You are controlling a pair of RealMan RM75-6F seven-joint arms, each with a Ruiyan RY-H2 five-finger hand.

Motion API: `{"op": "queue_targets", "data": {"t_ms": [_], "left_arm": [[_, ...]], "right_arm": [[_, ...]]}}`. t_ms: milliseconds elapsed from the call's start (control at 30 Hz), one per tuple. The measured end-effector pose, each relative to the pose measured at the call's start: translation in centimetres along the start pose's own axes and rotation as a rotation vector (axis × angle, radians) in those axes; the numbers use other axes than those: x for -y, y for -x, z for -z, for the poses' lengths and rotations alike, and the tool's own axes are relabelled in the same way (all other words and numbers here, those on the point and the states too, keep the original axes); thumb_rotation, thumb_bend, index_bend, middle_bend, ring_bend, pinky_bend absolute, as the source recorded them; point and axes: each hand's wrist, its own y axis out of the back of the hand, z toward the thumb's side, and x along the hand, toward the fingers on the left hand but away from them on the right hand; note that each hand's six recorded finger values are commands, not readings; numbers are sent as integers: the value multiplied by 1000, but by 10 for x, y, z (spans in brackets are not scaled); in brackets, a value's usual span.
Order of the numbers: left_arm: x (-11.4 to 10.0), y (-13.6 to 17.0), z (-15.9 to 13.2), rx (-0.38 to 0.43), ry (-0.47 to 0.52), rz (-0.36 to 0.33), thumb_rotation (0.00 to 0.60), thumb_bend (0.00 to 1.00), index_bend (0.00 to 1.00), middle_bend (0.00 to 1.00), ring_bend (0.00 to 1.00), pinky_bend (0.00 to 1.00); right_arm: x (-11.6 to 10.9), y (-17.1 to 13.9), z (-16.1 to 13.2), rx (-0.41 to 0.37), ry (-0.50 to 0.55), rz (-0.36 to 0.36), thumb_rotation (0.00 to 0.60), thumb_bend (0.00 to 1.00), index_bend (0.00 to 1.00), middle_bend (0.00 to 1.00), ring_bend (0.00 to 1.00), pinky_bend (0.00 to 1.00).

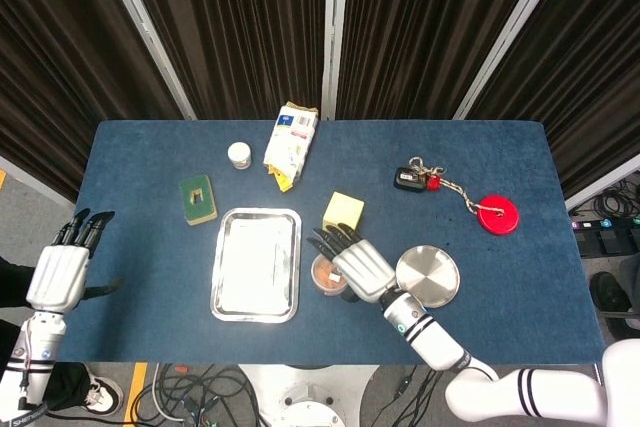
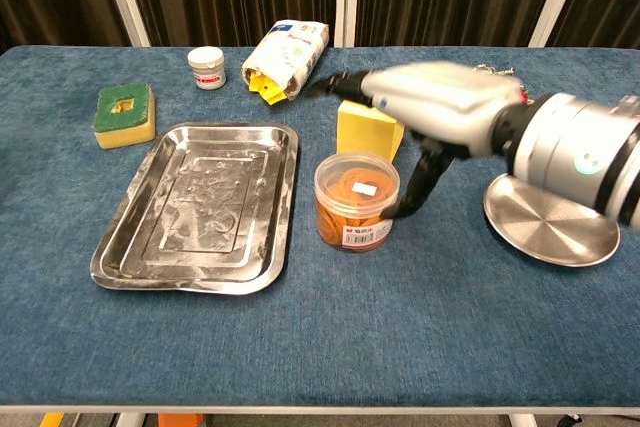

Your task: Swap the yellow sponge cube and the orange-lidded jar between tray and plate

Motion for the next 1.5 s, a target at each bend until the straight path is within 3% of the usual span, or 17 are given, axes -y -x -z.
{"op": "queue_targets", "data": {"t_ms": [167,300,600,767,967,1067,1133,1233,1500], "left_arm": [[2,1,1,0,3,6,600,40,97,123,23,168],[3,1,1,1,3,5,600,40,97,124,23,168],[13,0,14,-21,18,47,600,41,97,125,23,168],[22,-2,13,-9,15,79,600,40,97,126,23,168],[19,-1,15,-6,20,72,600,40,97,126,23,168],[19,0,16,-10,24,73,600,41,96,126,23,168],[21,1,16,-11,24,79,600,41,97,126,23,168],[23,1,17,-14,23,84,600,41,97,126,23,168],[25,0,21,-23,23,86,600,41,97,126,23,168]], "right_arm": [[-35,3,23,77,-1,115,600,0,0,20,0,60],[-42,19,47,153,1,136,600,0,0,24,0,60],[-16,71,89,290,61,22,600,0,0,22,0,60],[6,90,81,288,126,-23,600,0,0,27,0,60],[8,95,74,271,150,-9,600,0,0,47,0,70],[9,97,74,274,149,-8,600,6,0,108,25,189],[9,98,74,277,144,1,600,56,0,169,116,341],[11,102,76,281,127,21,600,136,24,221,197,440],[5,106,75,268,112,98,600,288,357,439,443,674]]}}
